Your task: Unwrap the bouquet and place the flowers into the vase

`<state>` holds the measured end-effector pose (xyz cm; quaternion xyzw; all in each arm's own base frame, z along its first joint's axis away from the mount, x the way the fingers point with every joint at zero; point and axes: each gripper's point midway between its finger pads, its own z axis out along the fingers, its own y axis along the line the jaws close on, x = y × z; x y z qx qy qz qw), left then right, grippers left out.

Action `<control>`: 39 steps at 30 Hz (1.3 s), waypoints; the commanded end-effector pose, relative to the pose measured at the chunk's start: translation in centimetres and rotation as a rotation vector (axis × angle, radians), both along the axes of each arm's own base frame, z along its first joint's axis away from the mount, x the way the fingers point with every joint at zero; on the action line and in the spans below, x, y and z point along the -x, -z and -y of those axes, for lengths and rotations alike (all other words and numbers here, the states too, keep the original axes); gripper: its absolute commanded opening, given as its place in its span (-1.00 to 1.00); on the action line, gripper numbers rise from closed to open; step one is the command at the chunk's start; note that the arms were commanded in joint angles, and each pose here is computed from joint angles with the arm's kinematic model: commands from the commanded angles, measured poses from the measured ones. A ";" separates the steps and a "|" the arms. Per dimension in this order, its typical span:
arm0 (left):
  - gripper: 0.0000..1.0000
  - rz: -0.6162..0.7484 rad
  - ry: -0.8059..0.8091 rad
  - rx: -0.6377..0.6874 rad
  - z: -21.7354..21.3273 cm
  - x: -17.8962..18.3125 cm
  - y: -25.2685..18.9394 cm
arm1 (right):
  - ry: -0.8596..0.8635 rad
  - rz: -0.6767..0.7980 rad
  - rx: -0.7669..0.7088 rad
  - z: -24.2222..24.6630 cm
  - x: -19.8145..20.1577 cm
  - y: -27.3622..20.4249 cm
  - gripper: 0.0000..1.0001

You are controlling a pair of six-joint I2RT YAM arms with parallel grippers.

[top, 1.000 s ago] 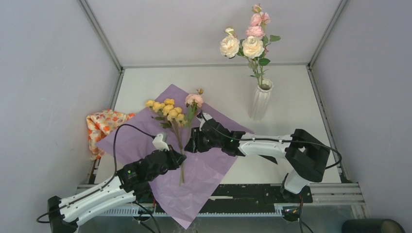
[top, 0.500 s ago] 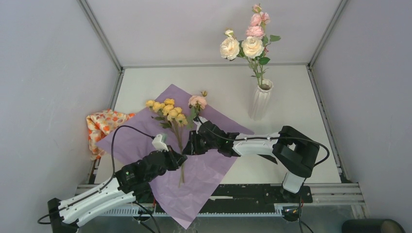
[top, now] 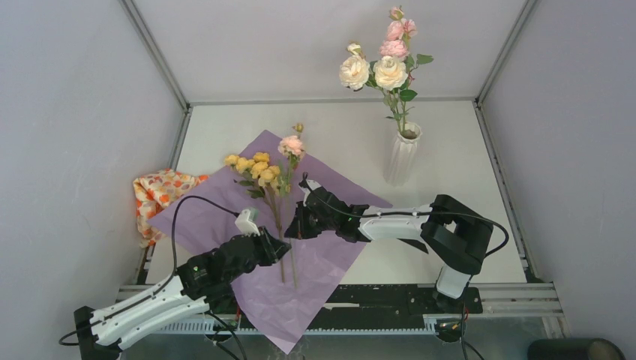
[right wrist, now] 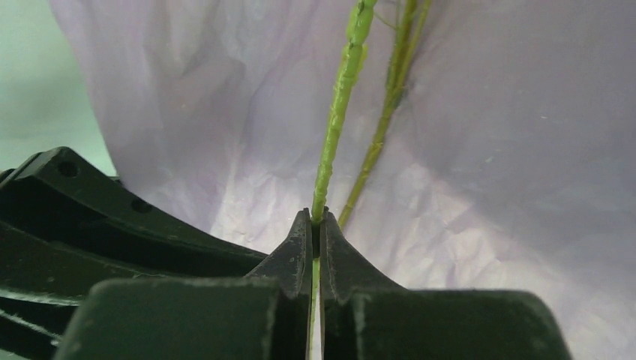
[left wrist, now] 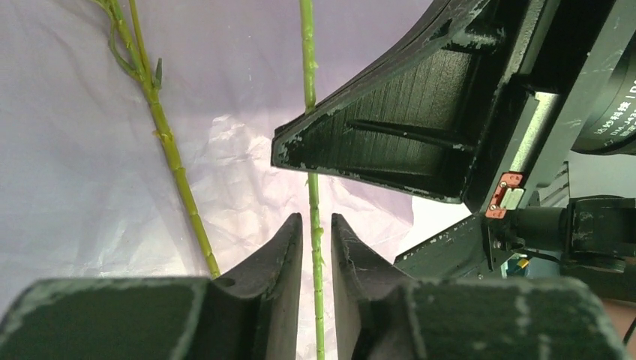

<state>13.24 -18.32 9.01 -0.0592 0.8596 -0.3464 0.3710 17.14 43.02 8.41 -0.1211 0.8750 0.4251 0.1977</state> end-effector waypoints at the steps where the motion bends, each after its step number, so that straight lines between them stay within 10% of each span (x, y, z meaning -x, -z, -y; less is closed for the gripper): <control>1: -0.49 -0.006 0.005 0.055 0.3 0.4 -2.2 | 0.032 0.098 -0.010 0.7 -0.9 -2.0 -1.00; 14: 0.13 0.206 -0.164 0.122 -3.4 -2.0 -9.3 | -0.027 0.216 0.031 2.4 2.1 -3.1 -1.00; 39: -0.14 0.319 -0.044 0.143 0.3 -2.9 -10.5 | -0.185 0.250 -0.073 0.3 8.8 -6.5 -1.00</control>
